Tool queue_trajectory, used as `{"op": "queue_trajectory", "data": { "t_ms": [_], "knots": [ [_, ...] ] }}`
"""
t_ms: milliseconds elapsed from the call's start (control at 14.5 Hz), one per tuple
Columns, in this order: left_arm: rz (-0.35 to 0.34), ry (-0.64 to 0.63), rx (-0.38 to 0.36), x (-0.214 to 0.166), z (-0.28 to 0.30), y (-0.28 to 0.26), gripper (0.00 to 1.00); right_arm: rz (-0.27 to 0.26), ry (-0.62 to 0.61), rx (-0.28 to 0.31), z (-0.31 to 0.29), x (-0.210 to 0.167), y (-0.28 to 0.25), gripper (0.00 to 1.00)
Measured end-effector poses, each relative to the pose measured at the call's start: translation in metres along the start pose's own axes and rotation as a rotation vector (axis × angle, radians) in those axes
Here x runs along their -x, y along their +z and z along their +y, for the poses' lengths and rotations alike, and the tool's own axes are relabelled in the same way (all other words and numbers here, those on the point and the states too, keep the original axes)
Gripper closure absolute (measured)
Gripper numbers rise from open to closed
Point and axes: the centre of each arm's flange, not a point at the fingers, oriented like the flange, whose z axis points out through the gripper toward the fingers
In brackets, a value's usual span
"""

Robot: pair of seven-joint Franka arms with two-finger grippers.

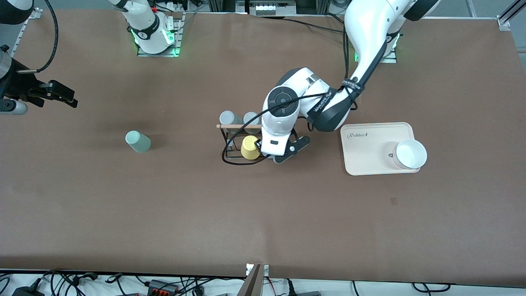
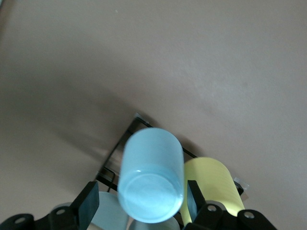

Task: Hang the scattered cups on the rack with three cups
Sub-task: 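Lower the light blue cup into the rack beside the yellow cup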

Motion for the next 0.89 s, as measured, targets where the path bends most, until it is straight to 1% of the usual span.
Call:
{"op": "queue_trajectory", "data": {
  "t_ms": [138, 344, 413, 482, 551, 620, 757, 895],
  "knots": [
    [0.003, 0.015, -0.017, -0.018, -0.011, -0.021, 0.18, -0.005, 0.0, 0.0, 0.0, -0.001, 0.003, 0.0],
    [0.01, 0.062, -0.042, -0.062, -0.044, -0.074, 0.15, -0.028, 0.0, -0.001, 0.0, -0.007, 0.016, 0.0],
    [0.014, 0.082, -0.045, -0.08, -0.059, -0.095, 0.12, -0.032, 0.0, -0.001, 0.0, -0.008, 0.018, 0.0],
    [0.018, 0.105, -0.047, -0.097, -0.076, -0.115, 0.12, -0.033, 0.0, -0.001, 0.0, -0.01, 0.02, 0.0],
    [0.023, 0.129, -0.048, -0.113, -0.093, -0.133, 0.07, -0.037, -0.001, -0.001, 0.0, -0.011, 0.023, 0.0],
    [0.03, 0.153, -0.048, -0.126, -0.109, -0.148, 0.07, -0.049, -0.003, -0.002, -0.001, -0.014, 0.029, 0.0],
    [0.043, 0.206, -0.051, -0.152, -0.146, -0.171, 0.0, -0.076, -0.014, 0.001, -0.007, -0.026, 0.048, 0.0],
    [0.057, 0.251, -0.052, -0.176, -0.185, -0.192, 0.0, -0.092, -0.019, 0.006, -0.008, -0.037, 0.062, 0.0]
  ]
}}
